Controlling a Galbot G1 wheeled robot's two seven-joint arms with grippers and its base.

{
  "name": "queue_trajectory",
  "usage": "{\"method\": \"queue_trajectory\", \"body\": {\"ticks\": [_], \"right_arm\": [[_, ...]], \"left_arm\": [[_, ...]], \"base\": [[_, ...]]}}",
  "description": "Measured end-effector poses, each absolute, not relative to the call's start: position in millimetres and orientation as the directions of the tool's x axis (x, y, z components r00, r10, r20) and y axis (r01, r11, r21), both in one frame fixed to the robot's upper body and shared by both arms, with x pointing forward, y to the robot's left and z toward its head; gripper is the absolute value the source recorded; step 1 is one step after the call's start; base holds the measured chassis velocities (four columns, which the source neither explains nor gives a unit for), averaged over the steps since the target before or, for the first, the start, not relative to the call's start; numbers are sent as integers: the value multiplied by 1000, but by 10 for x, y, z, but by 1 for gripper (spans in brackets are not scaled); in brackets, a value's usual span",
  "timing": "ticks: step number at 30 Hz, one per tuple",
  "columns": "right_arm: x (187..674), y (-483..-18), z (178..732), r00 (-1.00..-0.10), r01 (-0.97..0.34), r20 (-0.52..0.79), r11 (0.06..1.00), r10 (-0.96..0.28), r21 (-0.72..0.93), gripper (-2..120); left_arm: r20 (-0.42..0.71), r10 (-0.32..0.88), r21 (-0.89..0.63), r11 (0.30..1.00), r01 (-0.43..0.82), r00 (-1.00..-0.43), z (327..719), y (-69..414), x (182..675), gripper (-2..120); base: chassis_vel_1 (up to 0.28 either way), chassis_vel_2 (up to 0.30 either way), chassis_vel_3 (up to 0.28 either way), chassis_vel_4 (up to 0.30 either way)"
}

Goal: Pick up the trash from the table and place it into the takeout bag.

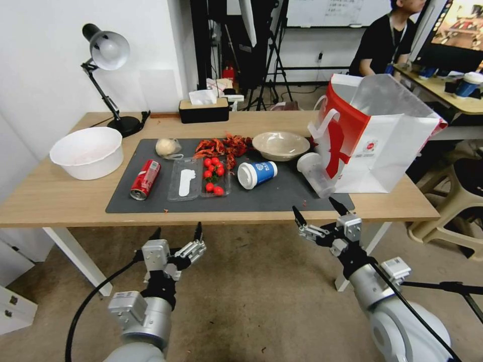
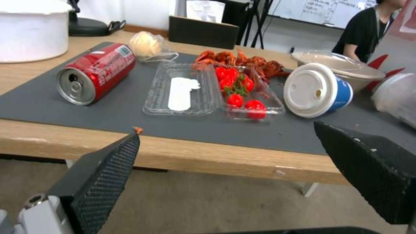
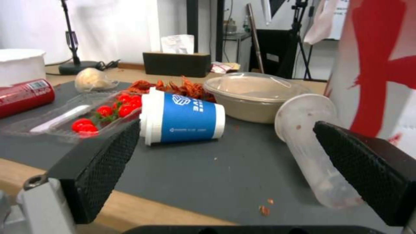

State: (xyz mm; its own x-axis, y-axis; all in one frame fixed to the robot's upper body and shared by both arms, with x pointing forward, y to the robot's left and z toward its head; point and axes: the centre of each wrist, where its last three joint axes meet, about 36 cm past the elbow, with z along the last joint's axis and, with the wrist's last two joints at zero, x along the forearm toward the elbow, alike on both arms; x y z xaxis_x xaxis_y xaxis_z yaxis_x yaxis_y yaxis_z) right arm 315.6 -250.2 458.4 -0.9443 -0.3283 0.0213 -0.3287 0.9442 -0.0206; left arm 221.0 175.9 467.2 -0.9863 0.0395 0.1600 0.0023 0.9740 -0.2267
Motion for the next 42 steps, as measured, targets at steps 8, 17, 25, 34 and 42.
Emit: {"method": "queue_trajectory", "body": {"ticks": [8,17,25,34,42], "right_arm": [[3496,-2559,4545,-940,-339,44,941,-338,-4,100],[3810,-2503,4522,-941,-333,66,943,-332,-5,100],[4025,-2343,4673,-946,-314,101,949,-309,-32,100],[4192,-2288,4824,-950,-283,165,956,-267,-83,100],[4343,-2246,4920,-948,-248,231,962,-218,-112,100]], "left_arm": [[148,22,-216,976,-10,-989,4721,1816,2205,100],[149,23,-213,977,-10,-989,4715,1815,2205,100],[146,29,-211,977,-3,-989,4724,1812,2205,100],[148,30,-210,978,-2,-988,4724,1822,2205,100],[154,30,-211,978,-3,-988,4699,1818,2209,100]], "base": [[0,0,0,0],[0,0,0,0],[0,0,0,0],[0,0,0,0],[0,0,0,0]]}}
